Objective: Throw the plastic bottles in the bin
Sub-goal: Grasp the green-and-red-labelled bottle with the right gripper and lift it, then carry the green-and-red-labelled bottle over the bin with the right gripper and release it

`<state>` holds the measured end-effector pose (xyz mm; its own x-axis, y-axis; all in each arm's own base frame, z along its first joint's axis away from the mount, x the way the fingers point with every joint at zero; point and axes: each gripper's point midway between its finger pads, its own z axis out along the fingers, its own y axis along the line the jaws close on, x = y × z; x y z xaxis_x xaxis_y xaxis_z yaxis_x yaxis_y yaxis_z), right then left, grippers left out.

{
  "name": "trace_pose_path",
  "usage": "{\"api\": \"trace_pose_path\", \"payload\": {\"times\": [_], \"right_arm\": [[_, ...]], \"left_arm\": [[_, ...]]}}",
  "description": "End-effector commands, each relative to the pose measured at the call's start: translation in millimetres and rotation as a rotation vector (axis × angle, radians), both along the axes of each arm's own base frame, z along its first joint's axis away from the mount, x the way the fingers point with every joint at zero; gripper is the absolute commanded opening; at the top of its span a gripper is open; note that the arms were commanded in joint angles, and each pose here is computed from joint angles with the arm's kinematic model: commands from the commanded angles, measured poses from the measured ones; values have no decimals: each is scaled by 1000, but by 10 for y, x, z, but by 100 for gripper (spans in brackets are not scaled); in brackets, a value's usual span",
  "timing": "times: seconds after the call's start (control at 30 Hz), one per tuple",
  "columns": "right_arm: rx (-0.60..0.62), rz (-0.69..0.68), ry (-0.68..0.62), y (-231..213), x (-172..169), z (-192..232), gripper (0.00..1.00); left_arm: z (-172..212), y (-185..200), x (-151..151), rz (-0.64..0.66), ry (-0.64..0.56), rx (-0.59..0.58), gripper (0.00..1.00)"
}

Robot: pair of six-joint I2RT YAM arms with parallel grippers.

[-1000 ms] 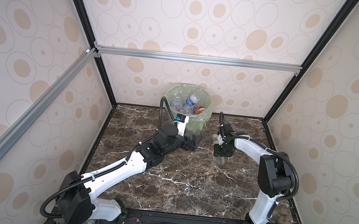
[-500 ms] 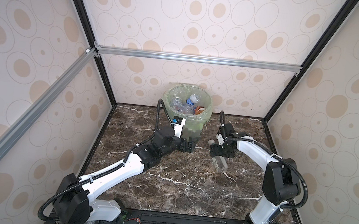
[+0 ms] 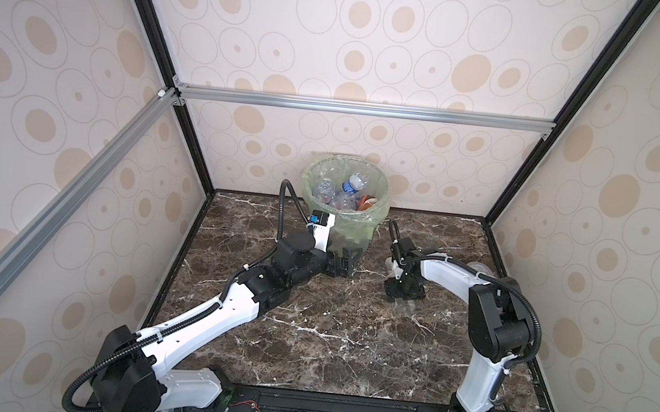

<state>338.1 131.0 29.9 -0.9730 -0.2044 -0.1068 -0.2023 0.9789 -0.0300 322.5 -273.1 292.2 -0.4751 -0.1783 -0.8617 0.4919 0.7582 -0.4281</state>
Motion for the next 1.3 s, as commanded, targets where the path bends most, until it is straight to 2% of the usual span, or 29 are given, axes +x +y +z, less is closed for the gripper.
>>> {"api": "trace_pose_path", "payload": {"times": [0.0,0.2,0.3,0.47,0.63,0.83,0.93,1.1,1.2,1.27], "right_arm": [[-23,11,-22,-37,-15,78,66],[25,3,-132,47,179,547,60],[57,-4,-243,101,378,1028,57],[103,2,-472,164,711,2094,57],[238,-7,-704,345,995,3094,57],[465,21,-856,774,1246,3930,56],[537,48,-997,828,1218,4488,56],[607,15,-1285,645,1069,5292,57],[630,-9,-1426,512,938,5600,57],[616,-19,-1452,475,938,5663,56]], "left_arm": [[75,-31,37,-4,-1,-29,99],[128,7,81,9,-11,-18,99],[171,71,122,19,-13,-22,99],[260,237,199,52,-23,-34,99],[377,410,289,85,-33,-46,99],[534,529,403,107,-49,-70,99],[582,586,412,119,-60,-70,99],[537,717,436,148,-57,-59,99],[506,800,449,164,-53,-67,99],[479,839,455,169,-47,-70,99]]}}
